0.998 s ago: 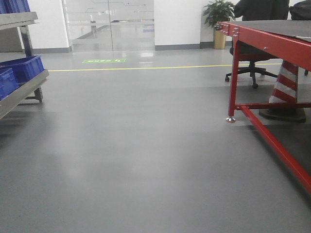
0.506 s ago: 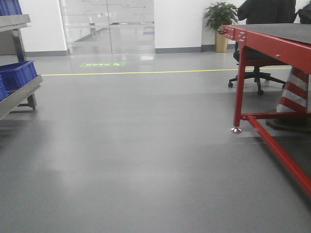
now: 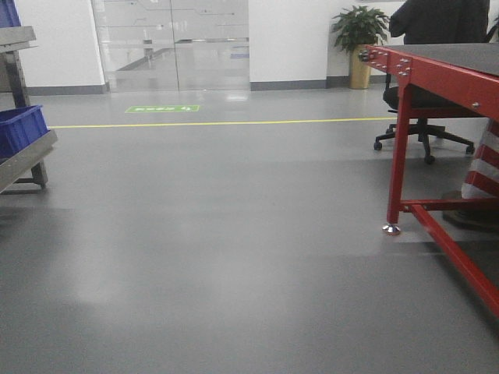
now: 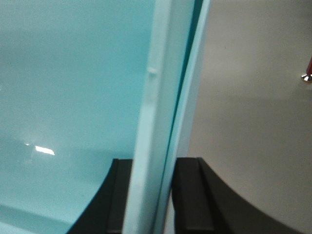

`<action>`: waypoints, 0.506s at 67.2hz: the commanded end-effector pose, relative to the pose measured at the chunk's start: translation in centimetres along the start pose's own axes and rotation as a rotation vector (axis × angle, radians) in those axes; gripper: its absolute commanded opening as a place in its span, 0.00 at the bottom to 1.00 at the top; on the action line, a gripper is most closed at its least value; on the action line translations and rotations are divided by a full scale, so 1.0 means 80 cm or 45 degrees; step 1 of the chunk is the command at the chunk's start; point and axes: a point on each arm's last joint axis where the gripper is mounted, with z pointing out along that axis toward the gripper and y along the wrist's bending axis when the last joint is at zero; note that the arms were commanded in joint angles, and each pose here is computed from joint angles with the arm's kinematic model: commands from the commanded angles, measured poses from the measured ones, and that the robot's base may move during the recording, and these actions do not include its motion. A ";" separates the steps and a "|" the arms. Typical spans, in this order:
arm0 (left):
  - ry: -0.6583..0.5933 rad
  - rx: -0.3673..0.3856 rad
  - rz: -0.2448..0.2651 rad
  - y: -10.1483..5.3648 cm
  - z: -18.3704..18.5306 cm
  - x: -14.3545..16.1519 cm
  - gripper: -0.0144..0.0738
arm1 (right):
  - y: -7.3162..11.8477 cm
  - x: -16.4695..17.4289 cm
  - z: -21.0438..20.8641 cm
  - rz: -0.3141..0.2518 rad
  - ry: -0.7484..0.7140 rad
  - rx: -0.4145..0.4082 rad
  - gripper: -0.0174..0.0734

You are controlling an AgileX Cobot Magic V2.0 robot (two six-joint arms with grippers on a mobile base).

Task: Move two blue bins to right shelf middle
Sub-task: 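Drive across the floor holding the teal bin in both grippers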

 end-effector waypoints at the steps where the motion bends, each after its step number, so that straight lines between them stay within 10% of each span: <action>1: -0.120 0.002 0.071 -0.003 -0.018 -0.014 0.04 | -0.009 -0.015 -0.014 -0.059 -0.149 0.070 0.02; 34: -0.125 0.002 0.071 -0.003 -0.018 -0.015 0.04 | -0.009 -0.016 -0.014 -0.059 -0.151 0.070 0.02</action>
